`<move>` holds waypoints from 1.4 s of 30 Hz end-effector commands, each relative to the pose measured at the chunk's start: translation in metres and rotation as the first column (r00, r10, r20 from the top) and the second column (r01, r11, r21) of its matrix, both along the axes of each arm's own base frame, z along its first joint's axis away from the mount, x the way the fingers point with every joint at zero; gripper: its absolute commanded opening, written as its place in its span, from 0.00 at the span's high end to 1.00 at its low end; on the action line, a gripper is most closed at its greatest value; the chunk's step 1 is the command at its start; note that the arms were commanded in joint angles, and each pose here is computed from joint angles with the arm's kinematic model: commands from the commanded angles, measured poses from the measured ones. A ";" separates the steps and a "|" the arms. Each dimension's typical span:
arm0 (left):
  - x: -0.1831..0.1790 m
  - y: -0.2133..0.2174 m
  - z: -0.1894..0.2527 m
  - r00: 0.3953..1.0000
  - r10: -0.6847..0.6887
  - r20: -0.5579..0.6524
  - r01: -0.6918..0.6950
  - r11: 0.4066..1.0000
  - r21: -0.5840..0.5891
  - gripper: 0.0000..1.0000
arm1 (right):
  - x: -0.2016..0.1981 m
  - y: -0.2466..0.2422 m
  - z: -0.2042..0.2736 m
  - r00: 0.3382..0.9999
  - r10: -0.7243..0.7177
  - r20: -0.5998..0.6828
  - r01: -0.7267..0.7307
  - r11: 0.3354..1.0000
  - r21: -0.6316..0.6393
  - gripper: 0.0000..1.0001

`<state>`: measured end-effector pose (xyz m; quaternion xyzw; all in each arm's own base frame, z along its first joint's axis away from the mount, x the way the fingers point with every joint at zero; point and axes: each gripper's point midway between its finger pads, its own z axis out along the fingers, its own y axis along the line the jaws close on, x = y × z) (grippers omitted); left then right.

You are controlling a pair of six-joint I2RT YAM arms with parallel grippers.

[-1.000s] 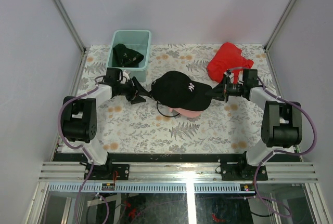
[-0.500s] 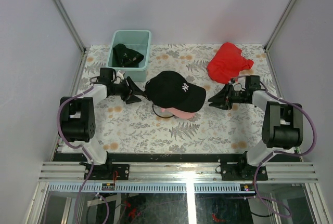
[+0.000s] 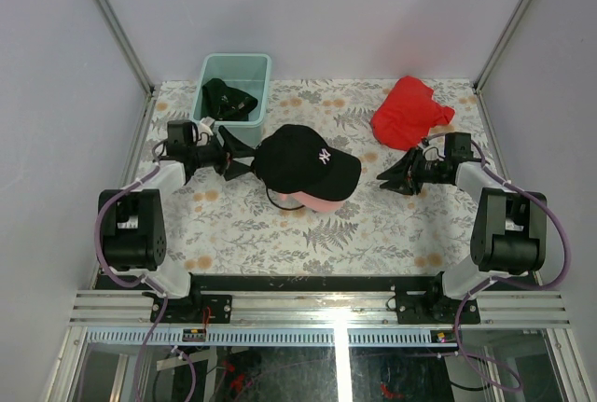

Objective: Stack the hats

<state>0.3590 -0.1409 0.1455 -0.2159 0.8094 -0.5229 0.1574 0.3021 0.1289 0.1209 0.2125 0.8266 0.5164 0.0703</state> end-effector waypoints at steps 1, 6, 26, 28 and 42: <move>0.006 -0.006 0.044 0.996 0.007 0.093 0.006 0.989 -0.146 0.37 | 0.003 -0.001 0.015 0.999 0.004 0.044 -0.003 1.000 -0.017 0.58; 0.016 0.017 0.058 0.988 0.087 0.129 -0.082 0.995 -0.049 0.37 | 0.001 -0.001 0.018 0.999 0.011 0.053 -0.010 1.000 -0.017 0.58; 0.126 0.144 0.104 0.892 0.229 0.391 -0.432 0.689 0.582 0.36 | 0.003 -0.001 0.037 0.993 0.036 0.116 -0.033 0.999 -0.026 0.51; 0.140 0.151 0.085 0.905 0.217 0.366 -0.412 0.659 0.630 0.36 | 0.003 -0.001 0.038 0.992 0.033 0.121 -0.030 0.999 -0.027 0.50; 0.222 0.153 0.039 0.907 0.115 0.405 -0.401 0.527 0.749 0.34 | 0.001 -0.004 0.045 0.991 0.004 0.132 0.004 0.998 -0.067 0.48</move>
